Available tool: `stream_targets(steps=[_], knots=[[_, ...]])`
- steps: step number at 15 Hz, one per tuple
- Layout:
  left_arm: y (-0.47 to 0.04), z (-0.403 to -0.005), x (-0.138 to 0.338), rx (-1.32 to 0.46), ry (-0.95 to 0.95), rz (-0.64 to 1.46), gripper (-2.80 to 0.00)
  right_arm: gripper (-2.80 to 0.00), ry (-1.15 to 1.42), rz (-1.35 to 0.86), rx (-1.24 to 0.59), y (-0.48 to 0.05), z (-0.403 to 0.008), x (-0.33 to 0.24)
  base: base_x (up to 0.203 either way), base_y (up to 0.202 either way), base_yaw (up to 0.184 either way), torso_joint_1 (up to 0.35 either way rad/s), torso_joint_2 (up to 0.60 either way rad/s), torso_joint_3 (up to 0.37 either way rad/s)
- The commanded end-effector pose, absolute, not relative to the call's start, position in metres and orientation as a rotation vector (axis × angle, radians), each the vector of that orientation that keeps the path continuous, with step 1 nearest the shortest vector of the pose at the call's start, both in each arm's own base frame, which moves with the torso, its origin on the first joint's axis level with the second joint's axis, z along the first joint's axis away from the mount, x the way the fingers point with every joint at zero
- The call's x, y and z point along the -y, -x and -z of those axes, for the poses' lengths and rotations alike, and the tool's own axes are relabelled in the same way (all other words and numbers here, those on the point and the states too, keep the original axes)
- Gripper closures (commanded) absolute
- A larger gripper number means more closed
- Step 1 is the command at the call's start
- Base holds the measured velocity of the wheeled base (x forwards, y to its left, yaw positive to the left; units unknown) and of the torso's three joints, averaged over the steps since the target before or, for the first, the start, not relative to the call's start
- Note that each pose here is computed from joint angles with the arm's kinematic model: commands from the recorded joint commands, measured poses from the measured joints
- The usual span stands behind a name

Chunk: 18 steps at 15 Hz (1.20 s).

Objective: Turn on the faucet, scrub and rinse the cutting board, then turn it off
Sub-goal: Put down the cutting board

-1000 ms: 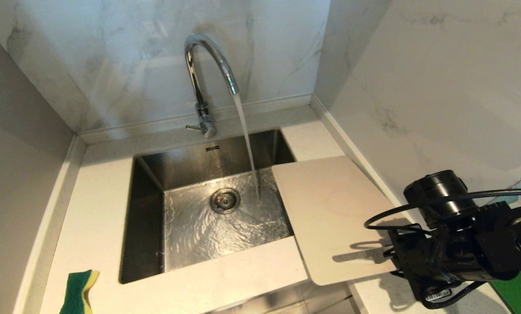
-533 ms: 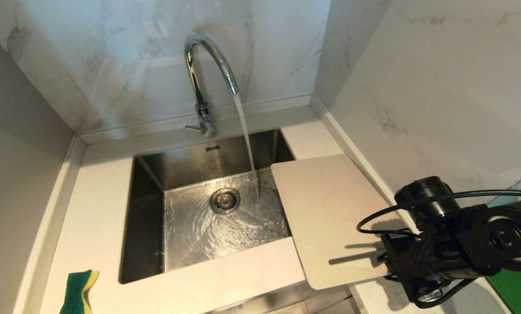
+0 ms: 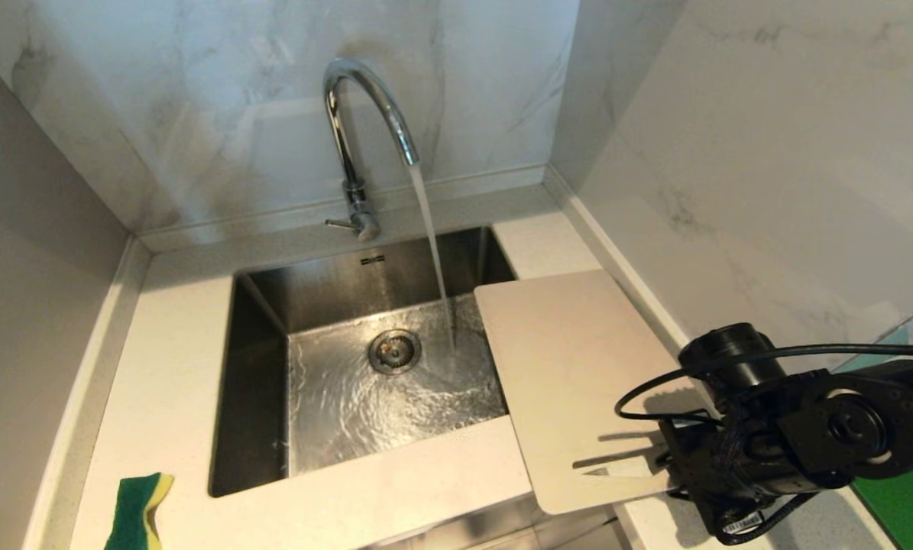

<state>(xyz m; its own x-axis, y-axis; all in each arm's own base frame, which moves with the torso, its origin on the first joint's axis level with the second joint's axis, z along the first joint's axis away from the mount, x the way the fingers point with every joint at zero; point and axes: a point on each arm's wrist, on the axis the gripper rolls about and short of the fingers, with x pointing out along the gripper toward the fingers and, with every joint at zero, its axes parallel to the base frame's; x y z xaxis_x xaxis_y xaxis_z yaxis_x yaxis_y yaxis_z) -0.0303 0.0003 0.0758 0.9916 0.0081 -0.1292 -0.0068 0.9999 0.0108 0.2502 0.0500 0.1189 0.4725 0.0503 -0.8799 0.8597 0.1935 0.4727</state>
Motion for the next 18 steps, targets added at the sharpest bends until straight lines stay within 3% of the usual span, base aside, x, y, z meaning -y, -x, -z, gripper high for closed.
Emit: stream_targets(steps=[1,18], knots=[[0.030,-0.076,0.000,-0.130,-0.010,-0.009,0.00,0.00,-1.256,0.721,-0.942,-0.251,-0.114,-0.050,0.000,0.000,0.000,0.000,0.00,0.000],[0.030,-0.076,0.000,-0.130,-0.010,-0.009,0.00,0.00,-1.248,0.745,-0.958,-0.255,-0.096,-0.049,0.000,0.000,0.000,0.000,0.00,0.000]])
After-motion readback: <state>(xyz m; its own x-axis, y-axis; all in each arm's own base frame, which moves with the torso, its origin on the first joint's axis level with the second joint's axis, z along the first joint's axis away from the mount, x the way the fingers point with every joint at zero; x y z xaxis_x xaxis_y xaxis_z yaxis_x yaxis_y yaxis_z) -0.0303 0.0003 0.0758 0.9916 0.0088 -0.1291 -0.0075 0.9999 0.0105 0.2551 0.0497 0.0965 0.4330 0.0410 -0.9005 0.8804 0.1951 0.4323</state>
